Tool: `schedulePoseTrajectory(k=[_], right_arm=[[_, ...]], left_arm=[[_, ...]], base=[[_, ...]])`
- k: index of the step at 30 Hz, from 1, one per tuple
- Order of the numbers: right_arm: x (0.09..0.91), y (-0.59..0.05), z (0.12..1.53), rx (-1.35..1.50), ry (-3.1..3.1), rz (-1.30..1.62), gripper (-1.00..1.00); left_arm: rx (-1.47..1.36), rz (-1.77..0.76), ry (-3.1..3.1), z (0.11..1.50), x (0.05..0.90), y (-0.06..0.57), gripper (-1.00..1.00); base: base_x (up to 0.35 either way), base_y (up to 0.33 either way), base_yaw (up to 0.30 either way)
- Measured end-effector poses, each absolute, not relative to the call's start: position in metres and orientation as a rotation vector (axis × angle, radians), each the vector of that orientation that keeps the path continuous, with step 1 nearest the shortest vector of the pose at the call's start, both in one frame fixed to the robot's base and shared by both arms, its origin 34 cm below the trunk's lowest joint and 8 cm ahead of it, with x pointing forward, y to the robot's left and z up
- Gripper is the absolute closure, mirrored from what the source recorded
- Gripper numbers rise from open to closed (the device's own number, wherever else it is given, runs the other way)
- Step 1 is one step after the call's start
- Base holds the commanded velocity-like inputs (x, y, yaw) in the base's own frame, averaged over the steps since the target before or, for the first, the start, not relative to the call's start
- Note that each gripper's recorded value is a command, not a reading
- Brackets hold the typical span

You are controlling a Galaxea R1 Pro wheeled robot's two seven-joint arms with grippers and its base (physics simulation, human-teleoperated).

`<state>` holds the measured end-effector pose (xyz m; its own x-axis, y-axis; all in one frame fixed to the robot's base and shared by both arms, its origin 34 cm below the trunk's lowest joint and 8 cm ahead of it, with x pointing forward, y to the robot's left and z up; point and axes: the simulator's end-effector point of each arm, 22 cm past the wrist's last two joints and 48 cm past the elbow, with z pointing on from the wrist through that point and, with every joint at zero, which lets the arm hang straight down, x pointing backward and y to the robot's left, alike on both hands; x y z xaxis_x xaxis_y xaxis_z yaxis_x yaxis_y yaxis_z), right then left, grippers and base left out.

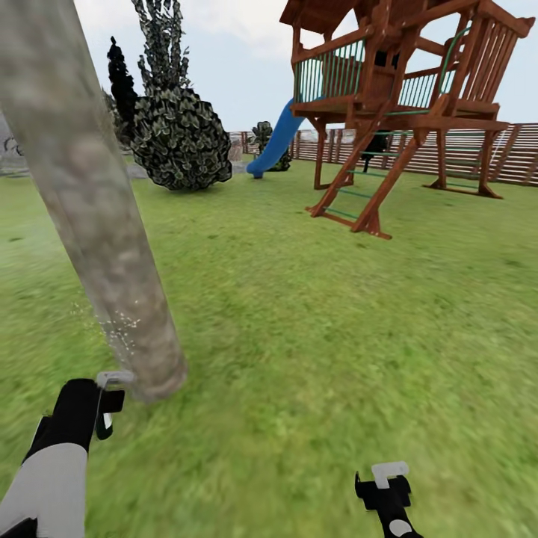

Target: In the garden, pick up the pesticide atomizer on the floor and spray pesticide onto both trees until each tree trunk is fully covered.

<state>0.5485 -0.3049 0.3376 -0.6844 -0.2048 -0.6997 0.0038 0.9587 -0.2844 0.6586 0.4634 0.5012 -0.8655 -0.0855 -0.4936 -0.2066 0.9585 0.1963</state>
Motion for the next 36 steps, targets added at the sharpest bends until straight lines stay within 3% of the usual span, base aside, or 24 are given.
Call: schedulePoseTrajectory(k=[13, 36], right_arm=[[0.549, -0.305, 0.338, -0.139, 2.306, -0.337, -1.0], [0.549, -0.305, 0.338, -0.14, 2.305, -0.337, -1.0]], left_arm=[[-0.233, 0.292, 2.552, 0.488, 0.664, 0.458, 1.0], [-0.271, 0.266, 2.535, 0.491, 0.666, 0.461, 1.0]], base=[[0.176, -0.245, 0.015], [0.171, -0.243, 0.274]])
